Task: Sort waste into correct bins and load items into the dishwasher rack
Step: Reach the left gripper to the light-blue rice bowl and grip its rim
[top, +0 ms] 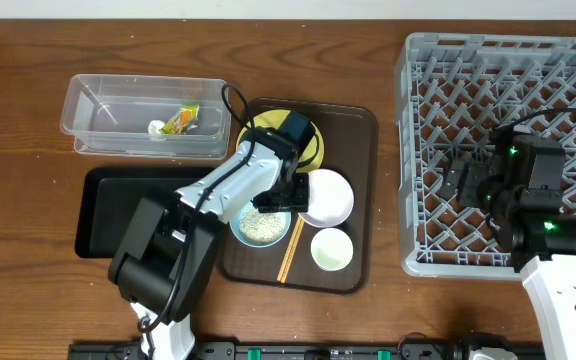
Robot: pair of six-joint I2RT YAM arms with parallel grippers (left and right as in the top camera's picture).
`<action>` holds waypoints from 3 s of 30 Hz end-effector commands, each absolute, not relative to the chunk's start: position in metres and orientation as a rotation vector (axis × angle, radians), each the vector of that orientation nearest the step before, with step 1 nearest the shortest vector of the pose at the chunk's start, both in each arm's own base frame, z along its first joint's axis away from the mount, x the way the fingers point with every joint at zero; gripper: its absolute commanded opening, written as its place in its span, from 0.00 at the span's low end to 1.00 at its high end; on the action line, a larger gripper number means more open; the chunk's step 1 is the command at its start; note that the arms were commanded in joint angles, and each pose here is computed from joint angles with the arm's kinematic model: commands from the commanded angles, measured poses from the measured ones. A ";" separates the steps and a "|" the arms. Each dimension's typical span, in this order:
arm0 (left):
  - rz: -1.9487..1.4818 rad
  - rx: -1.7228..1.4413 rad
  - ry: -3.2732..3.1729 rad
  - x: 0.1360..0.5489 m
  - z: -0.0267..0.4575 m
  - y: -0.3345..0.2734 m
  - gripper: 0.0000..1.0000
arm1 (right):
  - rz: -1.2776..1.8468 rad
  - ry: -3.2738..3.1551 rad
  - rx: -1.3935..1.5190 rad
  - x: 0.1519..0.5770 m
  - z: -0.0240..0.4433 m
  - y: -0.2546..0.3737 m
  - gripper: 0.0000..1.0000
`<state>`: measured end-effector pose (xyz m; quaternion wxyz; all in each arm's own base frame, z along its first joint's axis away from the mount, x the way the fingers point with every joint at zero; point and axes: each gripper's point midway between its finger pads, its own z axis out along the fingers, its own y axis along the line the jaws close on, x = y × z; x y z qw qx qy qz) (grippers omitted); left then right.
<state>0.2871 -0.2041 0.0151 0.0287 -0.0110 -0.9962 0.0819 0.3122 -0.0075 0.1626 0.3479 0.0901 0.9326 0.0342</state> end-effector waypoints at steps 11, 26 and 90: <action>0.301 -0.086 -3.158 0.298 0.045 -0.206 0.69 | 0.093 2.401 0.214 0.315 0.171 -0.004 0.99; 0.207 0.335 -3.334 0.323 0.084 -0.177 0.69 | 0.093 2.405 0.214 0.314 0.170 -0.004 0.99; -0.031 0.311 -3.165 0.291 0.017 -0.185 0.06 | 0.093 2.412 0.215 0.313 0.169 -0.004 0.99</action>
